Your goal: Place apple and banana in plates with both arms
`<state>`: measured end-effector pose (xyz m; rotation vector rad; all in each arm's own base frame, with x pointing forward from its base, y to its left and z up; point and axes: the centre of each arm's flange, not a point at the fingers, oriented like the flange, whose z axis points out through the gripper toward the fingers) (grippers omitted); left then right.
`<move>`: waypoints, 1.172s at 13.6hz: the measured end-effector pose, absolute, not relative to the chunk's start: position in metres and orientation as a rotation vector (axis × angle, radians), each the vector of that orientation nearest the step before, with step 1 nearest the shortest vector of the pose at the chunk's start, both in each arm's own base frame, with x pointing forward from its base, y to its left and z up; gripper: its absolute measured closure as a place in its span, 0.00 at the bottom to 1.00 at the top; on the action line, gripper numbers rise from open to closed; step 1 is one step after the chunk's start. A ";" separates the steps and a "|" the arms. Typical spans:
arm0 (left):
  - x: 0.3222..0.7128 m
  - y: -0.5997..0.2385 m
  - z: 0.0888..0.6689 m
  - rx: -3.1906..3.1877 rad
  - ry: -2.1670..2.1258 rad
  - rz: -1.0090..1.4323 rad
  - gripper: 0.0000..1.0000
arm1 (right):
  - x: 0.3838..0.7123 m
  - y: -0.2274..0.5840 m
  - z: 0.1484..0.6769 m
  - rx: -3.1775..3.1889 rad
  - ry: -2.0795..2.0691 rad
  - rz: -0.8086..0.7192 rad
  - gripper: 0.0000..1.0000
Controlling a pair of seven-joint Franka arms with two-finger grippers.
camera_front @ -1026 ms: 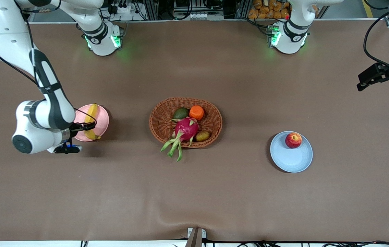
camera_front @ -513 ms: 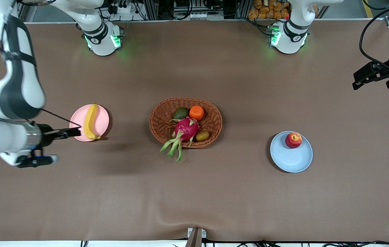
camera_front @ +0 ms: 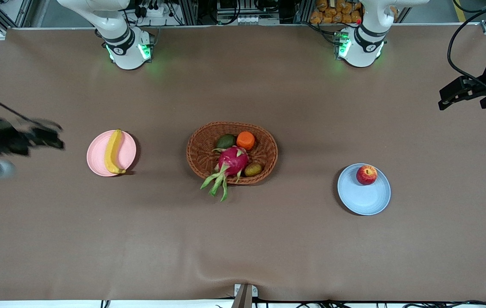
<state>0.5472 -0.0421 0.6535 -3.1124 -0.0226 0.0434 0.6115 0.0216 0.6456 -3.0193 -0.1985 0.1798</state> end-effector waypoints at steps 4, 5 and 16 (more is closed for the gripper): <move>0.537 -0.055 0.662 -3.130 0.015 0.043 0.00 | 0.545 0.008 0.706 -3.044 -0.166 0.144 0.00; 0.532 -0.056 0.666 -3.142 0.017 0.040 0.00 | 0.536 0.005 0.702 -3.050 -0.149 0.137 0.00; 0.520 -0.068 0.666 -3.153 0.047 0.060 0.00 | 0.511 0.034 0.675 -3.073 -0.194 0.041 0.00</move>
